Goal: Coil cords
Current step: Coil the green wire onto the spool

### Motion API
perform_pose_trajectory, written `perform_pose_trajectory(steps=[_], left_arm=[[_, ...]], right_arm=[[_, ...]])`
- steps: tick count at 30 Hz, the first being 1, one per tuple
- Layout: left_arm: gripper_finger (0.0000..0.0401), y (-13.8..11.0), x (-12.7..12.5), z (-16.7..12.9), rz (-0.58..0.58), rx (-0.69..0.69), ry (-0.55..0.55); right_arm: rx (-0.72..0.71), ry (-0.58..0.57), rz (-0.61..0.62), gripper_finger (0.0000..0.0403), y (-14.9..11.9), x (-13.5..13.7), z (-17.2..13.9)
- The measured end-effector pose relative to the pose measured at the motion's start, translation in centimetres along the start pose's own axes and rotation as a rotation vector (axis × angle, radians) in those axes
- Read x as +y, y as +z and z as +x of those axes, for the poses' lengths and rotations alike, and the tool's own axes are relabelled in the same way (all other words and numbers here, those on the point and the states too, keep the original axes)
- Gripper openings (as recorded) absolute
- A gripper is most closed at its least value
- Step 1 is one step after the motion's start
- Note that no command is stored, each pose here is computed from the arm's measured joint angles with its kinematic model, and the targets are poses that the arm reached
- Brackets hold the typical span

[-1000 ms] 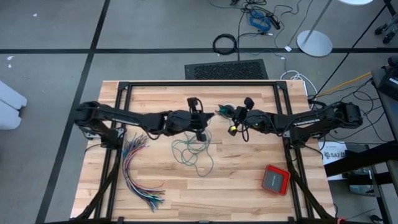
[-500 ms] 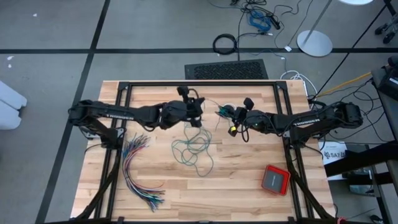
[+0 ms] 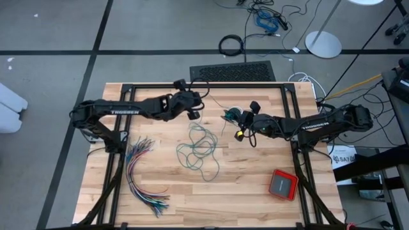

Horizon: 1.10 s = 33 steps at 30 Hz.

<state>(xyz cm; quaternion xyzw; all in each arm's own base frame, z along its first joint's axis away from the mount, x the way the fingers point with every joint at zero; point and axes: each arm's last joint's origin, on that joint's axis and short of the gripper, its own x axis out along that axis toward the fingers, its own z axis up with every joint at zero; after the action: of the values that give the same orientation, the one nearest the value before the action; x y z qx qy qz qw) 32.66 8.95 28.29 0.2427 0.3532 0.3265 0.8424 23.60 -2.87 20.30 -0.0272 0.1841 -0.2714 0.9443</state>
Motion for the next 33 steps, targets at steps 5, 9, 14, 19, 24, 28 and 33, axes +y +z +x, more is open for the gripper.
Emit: perform_pose_trajectory(steps=[5, 9, 14, 19, 24, 28, 33], left_arm=[[0.0000, -1.7, 0.2, 0.9, -0.024, 0.081, -0.032], [0.0000, -3.0, -0.2, 1.4, -0.035, 0.118, -0.042], [0.0000, -3.6, -0.6, 1.6, -0.051, 0.133, -0.033], [0.0000, -2.7, -0.2, 1.7, -0.071, 0.054, 0.004], [0.0000, -2.3, 0.1, 1.8, -0.067, 0.018, 0.045], [0.0000, -1.9, 0.7, 1.5, -0.054, -0.001, 0.105], [0.0000, -0.8, 2.4, -0.1, -0.097, -0.096, 0.171]], right_arm=[[-0.013, -0.004, 0.009, 0.0000, 0.1, 0.0, 0.0], [-0.021, -0.029, 0.024, 0.0000, 0.2, -0.1, 0.0], [-0.001, -0.053, 0.027, 0.0000, 0.0, -0.2, 0.0], [0.015, -0.040, 0.022, 0.0000, -0.2, -0.2, 0.0], [0.034, -0.039, 0.019, 0.0000, -0.4, -0.2, 0.0], [0.057, -0.041, 0.009, 0.0000, -0.6, -0.2, 0.0], [0.083, -0.054, 0.012, 0.0000, -0.9, -0.5, 0.1]])
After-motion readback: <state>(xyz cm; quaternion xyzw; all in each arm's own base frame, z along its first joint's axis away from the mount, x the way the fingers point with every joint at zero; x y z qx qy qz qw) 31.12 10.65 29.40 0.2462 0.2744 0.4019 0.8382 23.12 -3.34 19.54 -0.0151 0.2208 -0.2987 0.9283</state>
